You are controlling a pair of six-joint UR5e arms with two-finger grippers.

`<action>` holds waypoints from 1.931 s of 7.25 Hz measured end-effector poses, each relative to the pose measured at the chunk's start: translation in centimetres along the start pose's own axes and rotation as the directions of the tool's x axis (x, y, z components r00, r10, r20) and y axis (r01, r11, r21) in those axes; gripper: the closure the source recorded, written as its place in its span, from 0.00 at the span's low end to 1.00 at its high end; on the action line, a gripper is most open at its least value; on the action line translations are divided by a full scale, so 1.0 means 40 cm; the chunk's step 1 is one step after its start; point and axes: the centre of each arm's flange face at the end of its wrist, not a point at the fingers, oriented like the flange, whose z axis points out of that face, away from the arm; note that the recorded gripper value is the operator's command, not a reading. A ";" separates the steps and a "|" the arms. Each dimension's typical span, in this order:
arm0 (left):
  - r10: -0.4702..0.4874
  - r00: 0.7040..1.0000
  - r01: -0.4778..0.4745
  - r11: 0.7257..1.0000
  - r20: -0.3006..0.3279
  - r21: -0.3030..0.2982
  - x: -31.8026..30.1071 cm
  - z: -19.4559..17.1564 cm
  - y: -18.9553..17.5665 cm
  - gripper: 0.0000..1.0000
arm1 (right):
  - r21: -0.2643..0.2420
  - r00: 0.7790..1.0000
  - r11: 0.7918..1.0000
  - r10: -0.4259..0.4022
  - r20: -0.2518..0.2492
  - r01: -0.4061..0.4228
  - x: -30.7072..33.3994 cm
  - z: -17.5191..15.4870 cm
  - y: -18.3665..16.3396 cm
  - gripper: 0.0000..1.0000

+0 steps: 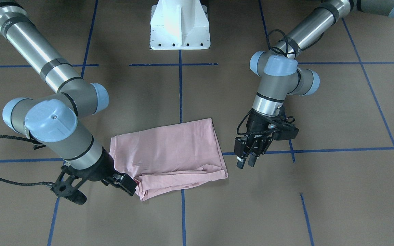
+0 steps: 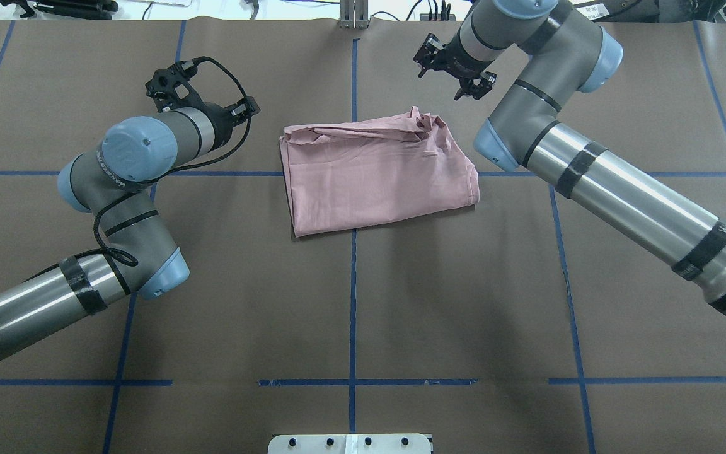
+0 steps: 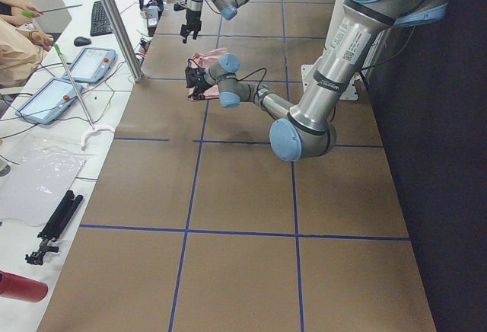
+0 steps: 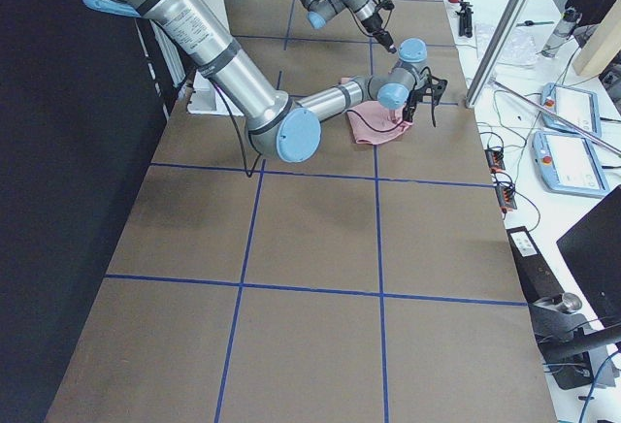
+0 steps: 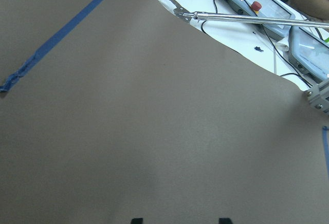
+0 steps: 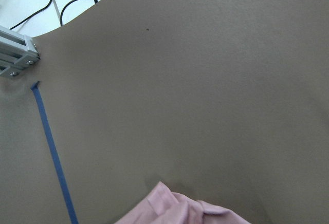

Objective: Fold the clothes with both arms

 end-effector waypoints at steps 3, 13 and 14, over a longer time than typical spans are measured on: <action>0.198 0.980 -0.197 0.969 -0.014 -0.151 -0.130 -0.138 -0.056 0.48 | -0.004 0.998 0.999 -0.052 -0.029 0.051 0.270 -0.137 -0.033 0.00; 0.742 0.663 -0.533 0.558 0.095 -0.636 -0.960 -0.791 -0.739 0.00 | -0.302 0.757 0.794 -0.601 -0.257 0.528 1.310 -0.698 -0.282 0.00; 0.707 0.697 -0.466 0.574 0.121 -0.674 -1.004 -0.856 -0.674 0.00 | -0.322 0.759 0.791 -0.601 -0.251 0.520 1.336 -0.694 -0.250 0.00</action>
